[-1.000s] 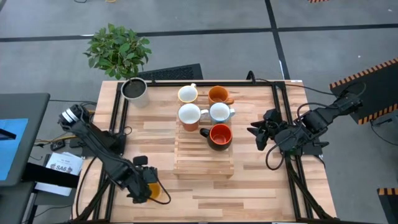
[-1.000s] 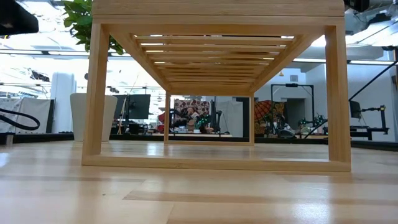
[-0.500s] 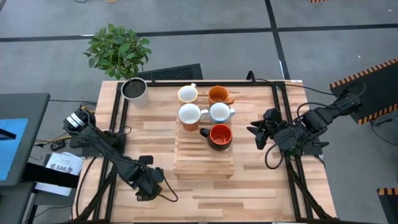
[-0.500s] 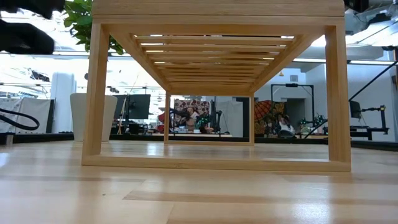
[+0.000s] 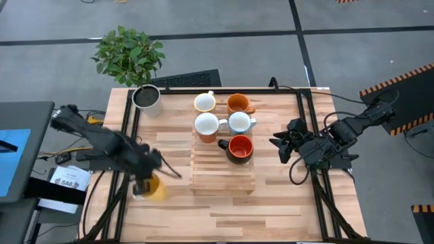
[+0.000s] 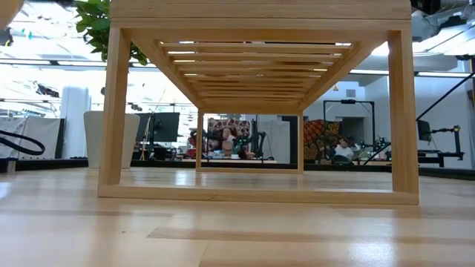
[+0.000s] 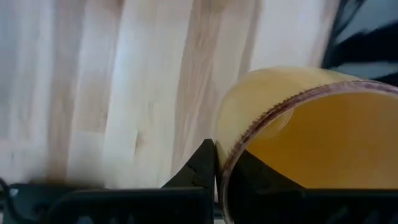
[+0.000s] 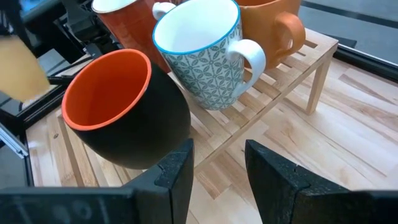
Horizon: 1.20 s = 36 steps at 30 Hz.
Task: Place coffee mugs
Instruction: Put the yellow cup on the shelf aligned with the other red cup
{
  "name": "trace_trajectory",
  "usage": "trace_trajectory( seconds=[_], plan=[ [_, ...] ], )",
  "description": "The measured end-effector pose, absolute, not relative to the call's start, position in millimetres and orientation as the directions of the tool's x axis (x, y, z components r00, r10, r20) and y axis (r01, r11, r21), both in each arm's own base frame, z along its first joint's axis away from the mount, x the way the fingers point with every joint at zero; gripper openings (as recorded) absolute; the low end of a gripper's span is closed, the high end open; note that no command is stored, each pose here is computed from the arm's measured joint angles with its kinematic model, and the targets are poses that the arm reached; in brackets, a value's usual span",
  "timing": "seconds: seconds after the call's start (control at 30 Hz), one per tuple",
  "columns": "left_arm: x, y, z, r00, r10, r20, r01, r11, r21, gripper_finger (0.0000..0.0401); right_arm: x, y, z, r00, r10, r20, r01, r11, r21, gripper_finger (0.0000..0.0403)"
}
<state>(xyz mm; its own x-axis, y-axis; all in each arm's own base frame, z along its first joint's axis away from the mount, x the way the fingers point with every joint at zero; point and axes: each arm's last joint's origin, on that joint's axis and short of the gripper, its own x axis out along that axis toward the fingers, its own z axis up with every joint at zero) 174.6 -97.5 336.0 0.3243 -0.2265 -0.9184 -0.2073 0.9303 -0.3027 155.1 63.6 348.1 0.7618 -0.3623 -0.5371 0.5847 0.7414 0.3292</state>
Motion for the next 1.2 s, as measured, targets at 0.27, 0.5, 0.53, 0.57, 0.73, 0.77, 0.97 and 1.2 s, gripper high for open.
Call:
trace_trajectory(
  seconds=[0.27,0.5,0.53,0.57,0.73,0.77,0.97,1.2],
  plan=[
    [199.6,-55.6,422.4,0.49,-0.084,-0.868,-0.28,0.928,-0.247,0.0002,155.5,63.8,347.8,0.761,-0.363,-0.538,0.585,0.742,0.328,0.0171],
    [257.9,-42.6,441.6,0.505,0.027,-0.863,-0.202,0.975,-0.088,0.0001,159.9,66.3,344.8,0.751,-0.368,-0.548,0.591,0.745,0.309,0.0171],
    [266.5,-42.1,440.4,0.502,0.038,-0.864,-0.188,0.98,-0.066,0.0001,160.9,66.8,344.1,0.749,-0.369,-0.55,0.592,0.746,0.305,0.0171],
    [273.8,-41.5,439.1,0.499,0.05,-0.865,-0.176,0.983,-0.045,0.0001,162.0,67.4,343.3,0.746,-0.37,-0.553,0.593,0.747,0.301,0.0171],
    [306.0,-39.5,423.0,0.459,0.112,-0.881,-0.168,0.985,0.037,0.0,168.8,71.2,339.7,0.74,-0.374,-0.559,0.598,0.747,0.291,0.0171],
    [310.8,-39.3,419.2,0.452,0.116,-0.885,-0.171,0.984,0.041,0.0,170.1,71.9,338.8,0.738,-0.375,-0.561,0.599,0.748,0.287,0.0171],
    [330.1,-39.5,403.9,0.426,0.134,-0.895,-0.188,0.98,0.058,0.0,176.0,75.2,334.2,0.725,-0.382,-0.574,0.605,0.752,0.264,0.0171],
    [335.4,-37.4,399.8,0.421,0.186,-0.888,-0.239,0.967,0.09,0.0003,176.6,74.8,335.6,0.734,-0.364,-0.574,0.614,0.716,0.332,0.0171]
  ],
)
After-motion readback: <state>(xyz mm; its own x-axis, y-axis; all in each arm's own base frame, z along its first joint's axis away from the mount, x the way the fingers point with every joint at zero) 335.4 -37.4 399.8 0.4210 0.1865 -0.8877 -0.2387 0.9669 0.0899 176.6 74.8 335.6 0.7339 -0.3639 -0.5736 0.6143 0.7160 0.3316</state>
